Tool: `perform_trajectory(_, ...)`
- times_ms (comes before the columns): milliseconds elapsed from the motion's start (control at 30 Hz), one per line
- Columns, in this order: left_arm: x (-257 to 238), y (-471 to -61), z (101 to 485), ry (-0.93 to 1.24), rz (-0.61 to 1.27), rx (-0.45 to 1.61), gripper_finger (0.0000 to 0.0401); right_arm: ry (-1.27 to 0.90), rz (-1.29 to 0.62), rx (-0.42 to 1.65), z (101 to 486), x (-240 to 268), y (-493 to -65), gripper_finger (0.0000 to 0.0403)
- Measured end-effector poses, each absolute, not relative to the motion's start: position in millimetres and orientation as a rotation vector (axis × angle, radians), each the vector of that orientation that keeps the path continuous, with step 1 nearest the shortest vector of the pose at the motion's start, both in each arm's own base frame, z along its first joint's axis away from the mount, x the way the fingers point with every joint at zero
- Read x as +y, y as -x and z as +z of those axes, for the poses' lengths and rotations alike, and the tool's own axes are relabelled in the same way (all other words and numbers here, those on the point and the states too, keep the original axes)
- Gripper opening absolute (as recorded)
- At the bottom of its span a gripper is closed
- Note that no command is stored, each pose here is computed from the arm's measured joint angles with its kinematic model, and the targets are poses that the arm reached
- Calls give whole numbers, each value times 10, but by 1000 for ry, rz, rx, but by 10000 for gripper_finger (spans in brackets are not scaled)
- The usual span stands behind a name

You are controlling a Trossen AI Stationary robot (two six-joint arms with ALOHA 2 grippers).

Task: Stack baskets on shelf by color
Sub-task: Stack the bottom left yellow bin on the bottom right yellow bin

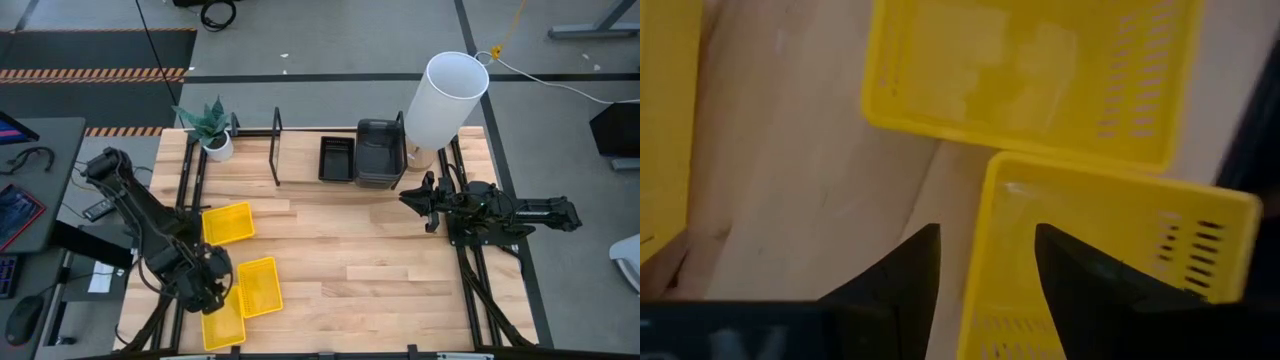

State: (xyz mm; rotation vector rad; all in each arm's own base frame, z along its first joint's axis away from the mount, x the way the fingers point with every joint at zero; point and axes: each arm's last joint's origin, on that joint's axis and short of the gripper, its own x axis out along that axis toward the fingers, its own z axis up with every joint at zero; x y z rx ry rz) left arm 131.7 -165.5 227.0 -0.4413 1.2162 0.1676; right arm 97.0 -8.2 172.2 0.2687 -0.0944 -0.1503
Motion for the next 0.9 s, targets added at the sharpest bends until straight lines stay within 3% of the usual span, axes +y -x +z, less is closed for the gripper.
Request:
perform_trajectory(267,-1782,-1409,1970,288,188,1353,172,-269,-150,-95,1722,-82,-970,82)
perform_trajectory(733,-1854,-1463,1763,240,199,1471,171,-269,-150,-95,1722,-82,-970,83)
perform_trajectory(900,-1832,-1492,1759,236,194,1480,142,-269,-150,-95,1724,-82,-970,83)
